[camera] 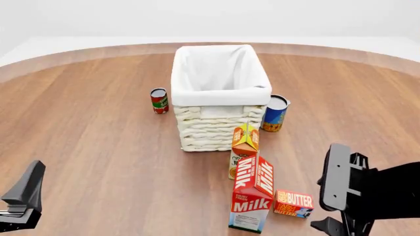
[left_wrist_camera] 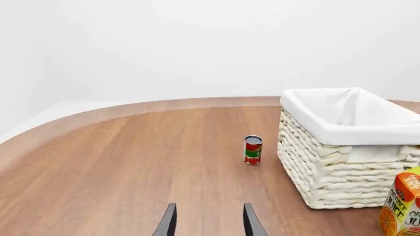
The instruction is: Pick up the butter and put it in the basket.
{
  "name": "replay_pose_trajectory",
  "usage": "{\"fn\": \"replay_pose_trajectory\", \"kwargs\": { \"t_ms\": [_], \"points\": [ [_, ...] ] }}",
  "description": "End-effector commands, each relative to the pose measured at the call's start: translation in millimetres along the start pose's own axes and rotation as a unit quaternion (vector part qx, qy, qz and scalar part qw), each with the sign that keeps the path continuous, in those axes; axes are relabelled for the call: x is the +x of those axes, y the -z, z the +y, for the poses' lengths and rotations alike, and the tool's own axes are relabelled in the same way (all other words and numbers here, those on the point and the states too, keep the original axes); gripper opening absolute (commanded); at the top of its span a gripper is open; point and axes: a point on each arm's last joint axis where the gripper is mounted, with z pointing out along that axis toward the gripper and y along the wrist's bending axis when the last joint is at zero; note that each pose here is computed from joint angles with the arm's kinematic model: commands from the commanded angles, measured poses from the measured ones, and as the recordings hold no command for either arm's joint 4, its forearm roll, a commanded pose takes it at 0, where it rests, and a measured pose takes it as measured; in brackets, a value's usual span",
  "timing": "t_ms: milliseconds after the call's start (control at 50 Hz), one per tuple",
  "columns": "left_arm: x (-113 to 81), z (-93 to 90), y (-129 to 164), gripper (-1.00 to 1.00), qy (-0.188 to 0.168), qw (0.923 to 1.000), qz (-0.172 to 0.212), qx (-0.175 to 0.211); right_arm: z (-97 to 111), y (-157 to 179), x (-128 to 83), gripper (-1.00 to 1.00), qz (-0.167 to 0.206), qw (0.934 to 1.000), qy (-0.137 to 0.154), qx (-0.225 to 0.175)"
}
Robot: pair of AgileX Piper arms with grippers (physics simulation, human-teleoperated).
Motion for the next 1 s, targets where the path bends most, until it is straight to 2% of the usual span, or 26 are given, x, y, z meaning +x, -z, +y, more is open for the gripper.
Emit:
{"fn": "replay_pose_trajectory", "kwargs": {
  "t_ms": [20, 120, 180, 360, 800, 920, 1000],
  "points": [
    [0.0, 0.0, 0.0, 1.00, 0.000, 1.0000, 0.000, 0.000, -6.5, -11.1, 7.4, 1.00, 0.022, 0.9998, -0.004, -0.001],
    [0.0, 0.0, 0.0, 1.00, 0.000, 1.0000, 0.000, 0.000, -7.3, -19.3, 22.2, 1.00, 0.040, 0.9991, 0.017, -0.001],
    [0.0, 0.0, 0.0, 1.00, 0.000, 1.0000, 0.000, 0.000, -9.0, -19.4, 22.8, 1.00, 0.040, 0.9988, 0.027, 0.001],
    [0.0, 0.0, 0.0, 1.00, 0.000, 1.0000, 0.000, 0.000, -15.3, -21.7, 29.2, 1.00, 0.047, 0.9982, 0.036, 0.010],
    [0.0, 0.0, 0.0, 1.00, 0.000, 1.0000, 0.000, 0.000, -20.0, -39.1, 18.1, 1.00, 0.039, 0.9977, 0.055, 0.007],
    [0.0, 0.0, 0.0, 1.00, 0.000, 1.0000, 0.000, 0.000, -24.2, -47.9, 35.3, 1.00, 0.054, 0.9953, 0.080, 0.014],
    [0.0, 0.0, 0.0, 1.00, 0.000, 1.0000, 0.000, 0.000, -24.9, -53.9, 38.4, 1.00, 0.058, 0.9945, 0.087, 0.013]
  ]
}}
